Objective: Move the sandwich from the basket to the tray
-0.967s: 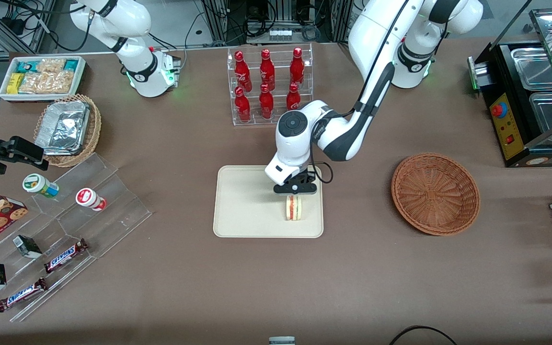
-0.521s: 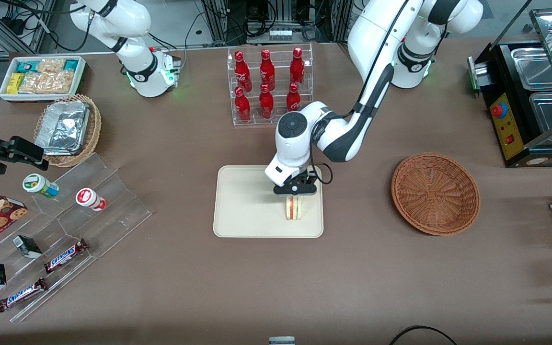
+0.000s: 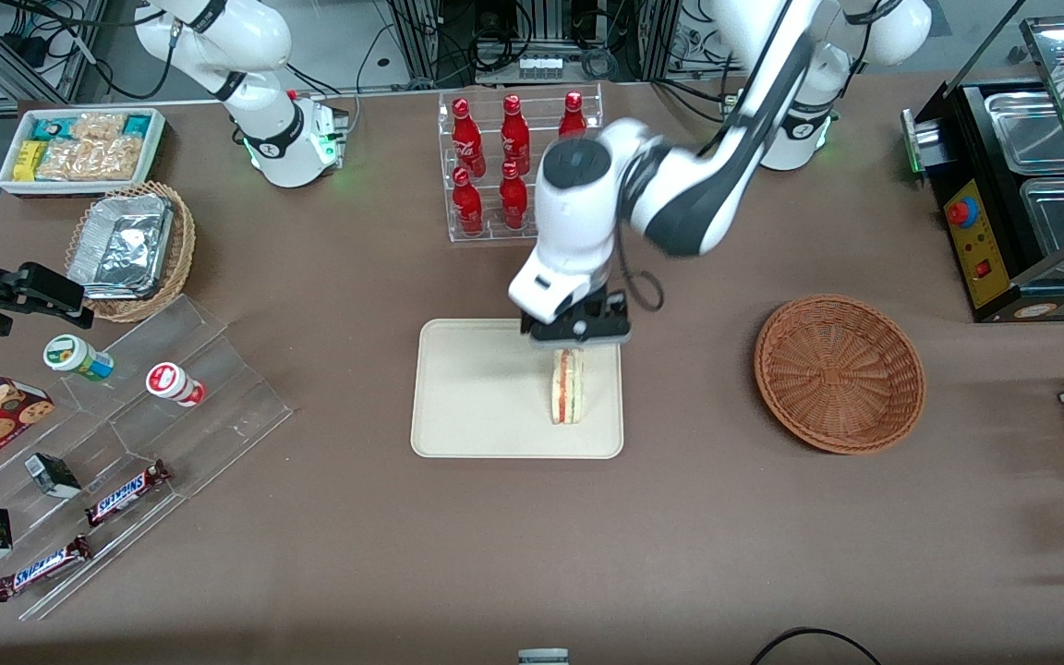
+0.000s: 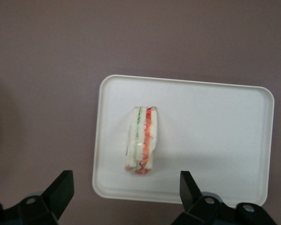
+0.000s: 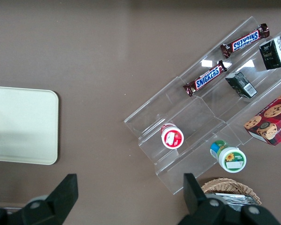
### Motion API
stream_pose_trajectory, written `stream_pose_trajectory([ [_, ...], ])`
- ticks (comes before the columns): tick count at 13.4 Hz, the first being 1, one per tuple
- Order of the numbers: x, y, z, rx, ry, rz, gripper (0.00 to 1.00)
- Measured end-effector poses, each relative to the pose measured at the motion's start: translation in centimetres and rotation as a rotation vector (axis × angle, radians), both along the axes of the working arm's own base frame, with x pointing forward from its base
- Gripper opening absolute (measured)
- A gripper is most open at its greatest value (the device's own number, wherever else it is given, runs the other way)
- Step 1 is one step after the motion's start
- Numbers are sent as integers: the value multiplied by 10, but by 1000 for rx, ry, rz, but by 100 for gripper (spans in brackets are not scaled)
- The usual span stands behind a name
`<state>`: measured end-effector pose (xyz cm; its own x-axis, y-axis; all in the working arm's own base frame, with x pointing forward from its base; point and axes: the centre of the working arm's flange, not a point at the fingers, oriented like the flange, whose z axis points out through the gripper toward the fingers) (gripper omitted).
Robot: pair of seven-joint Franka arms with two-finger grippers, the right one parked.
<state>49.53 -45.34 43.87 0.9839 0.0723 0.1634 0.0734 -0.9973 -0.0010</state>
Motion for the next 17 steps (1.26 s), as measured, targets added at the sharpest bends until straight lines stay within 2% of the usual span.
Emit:
stream_pose_trajectory([
  [2,-9,21,48,9,-4,23,100],
  [5,-7,70,110,2,-40,34,100],
  [8,-9,136,155,38,-17,8,100],
  [11,-8,201,180,51,7,-17,100],
  [17,1,348,197,9,23,-55,100],
])
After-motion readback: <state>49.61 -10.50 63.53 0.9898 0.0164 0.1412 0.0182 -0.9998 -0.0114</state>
